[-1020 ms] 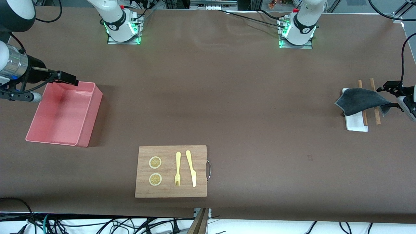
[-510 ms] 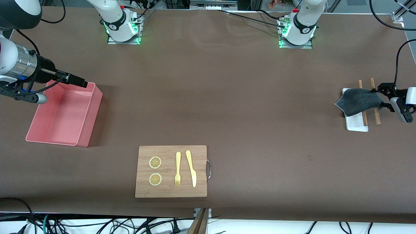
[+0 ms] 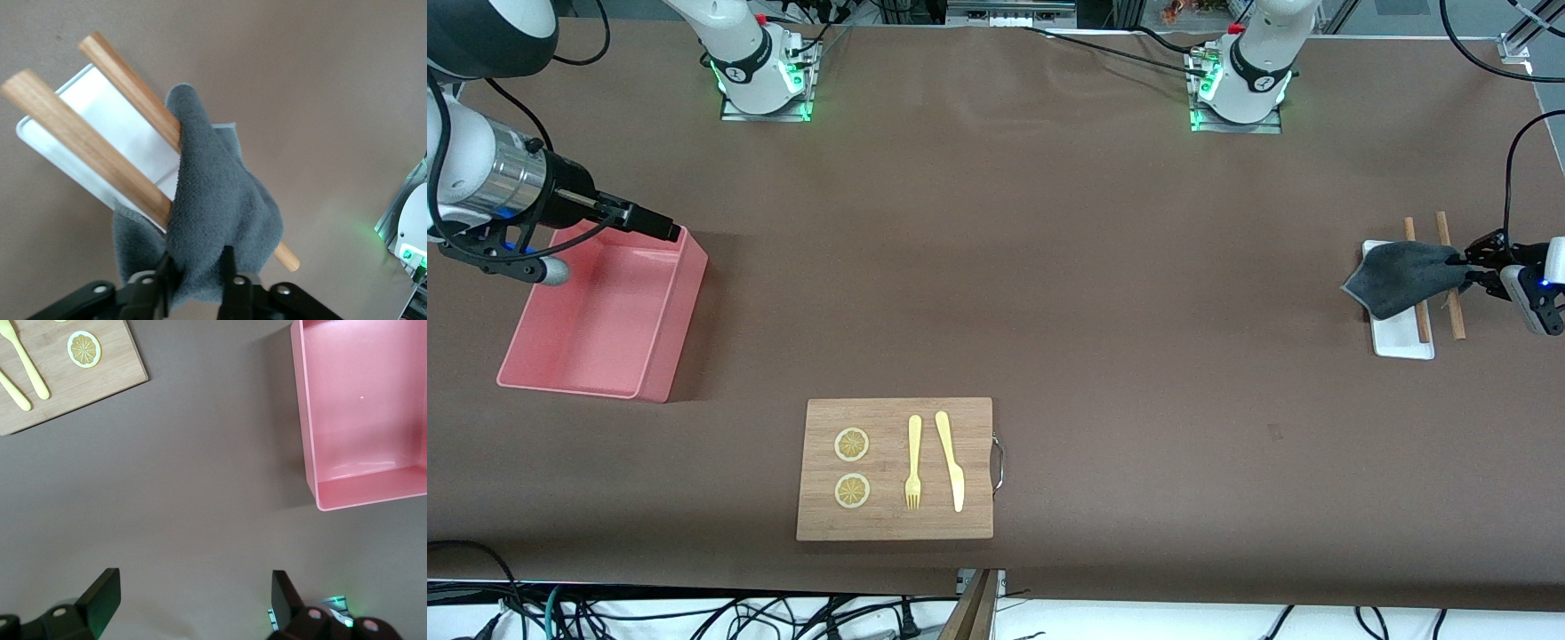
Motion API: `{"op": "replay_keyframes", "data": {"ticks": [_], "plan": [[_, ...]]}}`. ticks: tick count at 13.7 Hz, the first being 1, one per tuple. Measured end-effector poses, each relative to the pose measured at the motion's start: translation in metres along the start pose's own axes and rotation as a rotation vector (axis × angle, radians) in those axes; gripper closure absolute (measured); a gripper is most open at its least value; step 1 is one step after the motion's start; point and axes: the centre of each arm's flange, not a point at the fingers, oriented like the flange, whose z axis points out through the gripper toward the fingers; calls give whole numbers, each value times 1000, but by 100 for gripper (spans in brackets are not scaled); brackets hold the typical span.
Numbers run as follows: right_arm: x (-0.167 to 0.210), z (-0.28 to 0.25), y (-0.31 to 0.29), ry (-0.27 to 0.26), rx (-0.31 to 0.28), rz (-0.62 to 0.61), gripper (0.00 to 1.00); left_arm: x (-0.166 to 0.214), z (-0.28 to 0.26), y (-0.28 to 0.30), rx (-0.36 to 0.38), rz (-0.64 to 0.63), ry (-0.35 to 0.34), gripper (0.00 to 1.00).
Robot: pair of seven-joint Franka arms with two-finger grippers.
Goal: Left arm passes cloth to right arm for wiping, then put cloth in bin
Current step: 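Lift the grey cloth with the left gripper while the right gripper advances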
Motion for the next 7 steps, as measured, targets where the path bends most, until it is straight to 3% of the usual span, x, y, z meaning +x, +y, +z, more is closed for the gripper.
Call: {"op": "replay_keyframes", "data": {"ticks": [2, 5, 7], "plan": [[0, 0, 0, 2, 1, 4, 0, -3, -2, -1, 2, 0, 2, 83], [1, -1, -1, 8, 4, 20, 0, -4, -1, -1, 0, 0, 3, 81], [-1, -1, -6, 15, 8, 46, 0, -5, -2, -1, 0, -1, 4, 92]]}}
